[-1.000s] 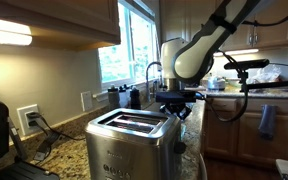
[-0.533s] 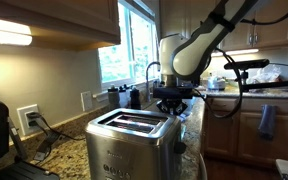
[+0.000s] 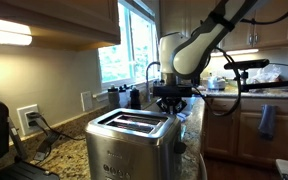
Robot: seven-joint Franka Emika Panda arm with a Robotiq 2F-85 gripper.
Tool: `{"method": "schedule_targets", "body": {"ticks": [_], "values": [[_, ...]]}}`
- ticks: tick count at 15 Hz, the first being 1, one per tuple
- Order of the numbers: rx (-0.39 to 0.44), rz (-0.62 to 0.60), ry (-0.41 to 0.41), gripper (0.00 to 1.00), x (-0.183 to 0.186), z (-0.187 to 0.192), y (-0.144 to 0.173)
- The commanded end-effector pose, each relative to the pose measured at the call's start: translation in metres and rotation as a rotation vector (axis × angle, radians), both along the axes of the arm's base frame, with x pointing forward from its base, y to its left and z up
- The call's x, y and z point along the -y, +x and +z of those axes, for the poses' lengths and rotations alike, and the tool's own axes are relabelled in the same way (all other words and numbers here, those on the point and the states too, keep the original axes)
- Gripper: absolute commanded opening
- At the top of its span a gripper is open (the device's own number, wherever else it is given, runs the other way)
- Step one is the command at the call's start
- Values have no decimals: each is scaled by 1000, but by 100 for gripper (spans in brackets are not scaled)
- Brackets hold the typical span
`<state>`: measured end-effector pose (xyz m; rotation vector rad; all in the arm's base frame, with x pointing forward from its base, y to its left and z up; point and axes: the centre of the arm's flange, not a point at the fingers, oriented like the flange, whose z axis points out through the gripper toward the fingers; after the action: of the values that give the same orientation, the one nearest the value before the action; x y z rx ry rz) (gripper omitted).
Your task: Pick up a slice of bread from the glass bowl and put it in the toaster.
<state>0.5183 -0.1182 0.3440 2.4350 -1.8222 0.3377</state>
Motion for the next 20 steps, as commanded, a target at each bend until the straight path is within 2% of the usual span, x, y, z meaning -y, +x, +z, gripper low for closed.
{"method": "schedule_targets", "body": {"ticks": [1,14,20], "values": [[26,-29,-25,7,3,13,-13],[66,-19,-62,7,-8,36,-28],[62,44,-68,7,-13,42,-41]]}}
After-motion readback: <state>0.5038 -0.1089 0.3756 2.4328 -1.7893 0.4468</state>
